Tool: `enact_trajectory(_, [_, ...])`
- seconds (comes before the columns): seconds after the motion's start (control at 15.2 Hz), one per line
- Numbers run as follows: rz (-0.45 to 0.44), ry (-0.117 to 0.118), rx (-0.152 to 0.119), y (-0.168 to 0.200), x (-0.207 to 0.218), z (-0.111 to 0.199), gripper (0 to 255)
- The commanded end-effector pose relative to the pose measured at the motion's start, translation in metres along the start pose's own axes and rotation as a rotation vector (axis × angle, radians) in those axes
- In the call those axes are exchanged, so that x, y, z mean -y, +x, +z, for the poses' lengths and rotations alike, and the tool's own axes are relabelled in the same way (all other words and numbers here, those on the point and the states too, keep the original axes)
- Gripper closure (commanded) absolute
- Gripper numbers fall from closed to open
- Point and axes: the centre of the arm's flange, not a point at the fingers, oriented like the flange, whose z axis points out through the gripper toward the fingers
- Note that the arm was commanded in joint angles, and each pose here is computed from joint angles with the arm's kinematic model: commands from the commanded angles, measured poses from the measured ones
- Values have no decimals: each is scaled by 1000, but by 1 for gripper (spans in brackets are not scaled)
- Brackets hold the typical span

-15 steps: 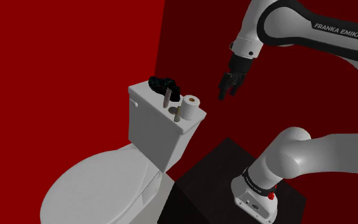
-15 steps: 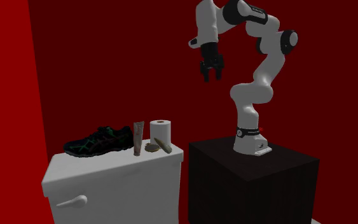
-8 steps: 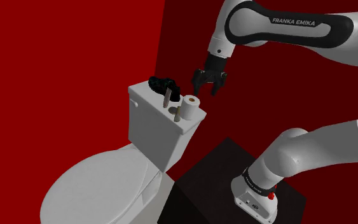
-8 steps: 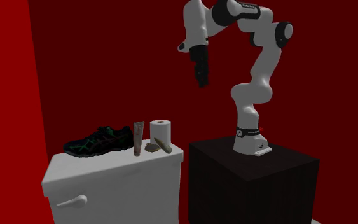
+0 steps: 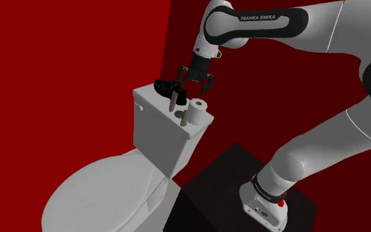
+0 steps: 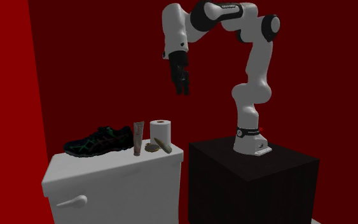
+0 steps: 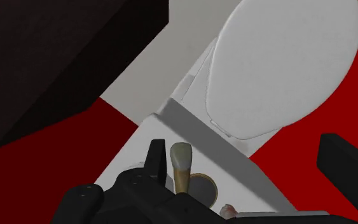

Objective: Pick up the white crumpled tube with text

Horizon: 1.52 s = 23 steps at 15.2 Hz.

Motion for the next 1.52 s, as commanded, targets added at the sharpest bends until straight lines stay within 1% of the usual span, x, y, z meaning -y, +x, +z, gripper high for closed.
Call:
enact_trajectory(0.0, [108,13,2,24,11,8,0])
enact_trajectory(0.46, [461,56,8,107,34,30,0])
enact_trajectory(0.86, [764,92,13,181,31,49,0])
enact_trajectory(0.92, [778,94,13,184,31,50,0])
enact_trajectory(1.39, [778,94,13,191,28,89,0])
enact_trajectory(1.45, [778,94,13,191,28,89,0])
